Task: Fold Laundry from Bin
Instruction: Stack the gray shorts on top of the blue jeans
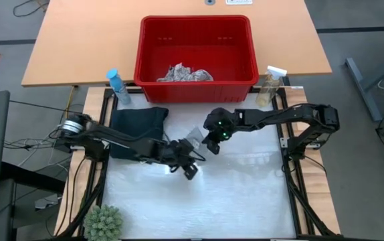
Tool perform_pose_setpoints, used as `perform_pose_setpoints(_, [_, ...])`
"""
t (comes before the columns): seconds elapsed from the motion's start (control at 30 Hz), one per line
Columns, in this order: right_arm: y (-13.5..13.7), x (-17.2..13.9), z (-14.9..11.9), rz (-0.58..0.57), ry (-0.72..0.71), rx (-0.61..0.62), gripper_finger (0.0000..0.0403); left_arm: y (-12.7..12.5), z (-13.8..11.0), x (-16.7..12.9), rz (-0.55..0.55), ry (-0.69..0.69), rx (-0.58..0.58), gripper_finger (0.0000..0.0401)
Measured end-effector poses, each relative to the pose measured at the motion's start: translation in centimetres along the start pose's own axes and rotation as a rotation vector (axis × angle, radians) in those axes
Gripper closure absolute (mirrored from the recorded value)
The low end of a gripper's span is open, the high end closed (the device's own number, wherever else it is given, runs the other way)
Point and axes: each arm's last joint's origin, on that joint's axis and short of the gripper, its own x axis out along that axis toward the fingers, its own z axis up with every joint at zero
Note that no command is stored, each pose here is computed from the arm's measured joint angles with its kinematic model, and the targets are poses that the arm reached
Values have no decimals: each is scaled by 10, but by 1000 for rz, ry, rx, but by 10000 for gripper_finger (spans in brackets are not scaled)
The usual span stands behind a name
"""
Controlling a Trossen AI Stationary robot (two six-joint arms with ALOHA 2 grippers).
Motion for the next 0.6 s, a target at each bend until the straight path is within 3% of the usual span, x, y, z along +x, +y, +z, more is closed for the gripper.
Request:
perform_pose_setpoints(0.13, [8,-8,18,20,-55,-41,380,-5,3,-46,8,-5,4,401])
perform_pose_setpoints(0.33, [15,-15,41,36,-116,-61,380,-4,6,-106,68,-122,-23,401])
perform_pose_setpoints(0.6, [28,11,85,102,-95,-125,380,7,1,-156,123,-189,-71,401])
